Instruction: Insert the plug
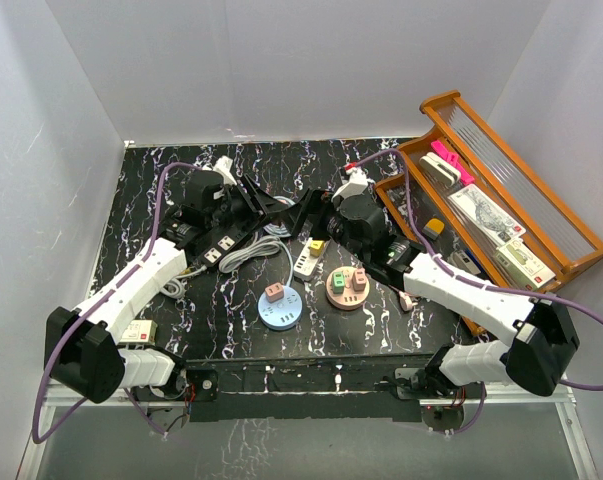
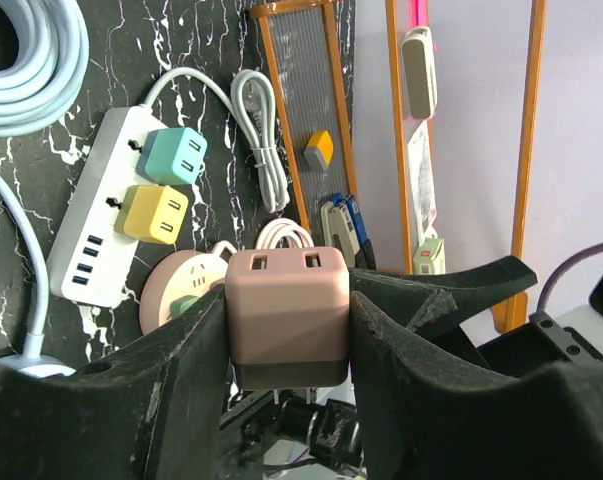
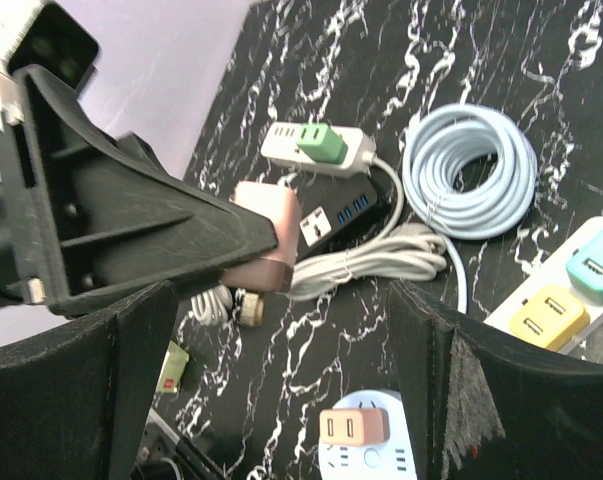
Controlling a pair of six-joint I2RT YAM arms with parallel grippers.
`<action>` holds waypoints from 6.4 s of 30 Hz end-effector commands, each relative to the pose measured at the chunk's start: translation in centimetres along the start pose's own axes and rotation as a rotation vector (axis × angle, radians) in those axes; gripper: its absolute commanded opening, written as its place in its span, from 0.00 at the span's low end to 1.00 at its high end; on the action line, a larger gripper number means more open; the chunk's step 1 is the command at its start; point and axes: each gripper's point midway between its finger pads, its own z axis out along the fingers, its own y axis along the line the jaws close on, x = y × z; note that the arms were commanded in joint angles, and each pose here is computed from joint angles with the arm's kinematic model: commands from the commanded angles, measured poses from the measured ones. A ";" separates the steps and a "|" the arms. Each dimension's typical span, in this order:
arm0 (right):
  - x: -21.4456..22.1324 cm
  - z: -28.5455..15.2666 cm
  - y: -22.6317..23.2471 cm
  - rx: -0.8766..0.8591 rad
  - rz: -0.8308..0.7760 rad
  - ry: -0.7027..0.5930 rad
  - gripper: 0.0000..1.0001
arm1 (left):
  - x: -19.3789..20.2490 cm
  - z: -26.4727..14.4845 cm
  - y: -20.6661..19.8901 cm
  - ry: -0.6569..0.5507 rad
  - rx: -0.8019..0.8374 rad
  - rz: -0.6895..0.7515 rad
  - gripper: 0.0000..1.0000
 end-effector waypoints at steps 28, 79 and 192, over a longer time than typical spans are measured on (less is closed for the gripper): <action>-3.5 2.5 2.9 -0.111 -0.024 -0.161 0.66 | -0.9 -1.0 -3.8 -0.031 0.053 -0.229 0.40; -7.0 -6.1 7.7 -0.804 0.259 0.138 0.06 | 0.7 -6.3 -11.0 0.271 0.768 0.116 0.50; -3.1 -4.3 -4.1 -0.145 0.253 0.074 0.79 | -3.2 -1.8 29.1 0.443 -0.484 1.016 0.00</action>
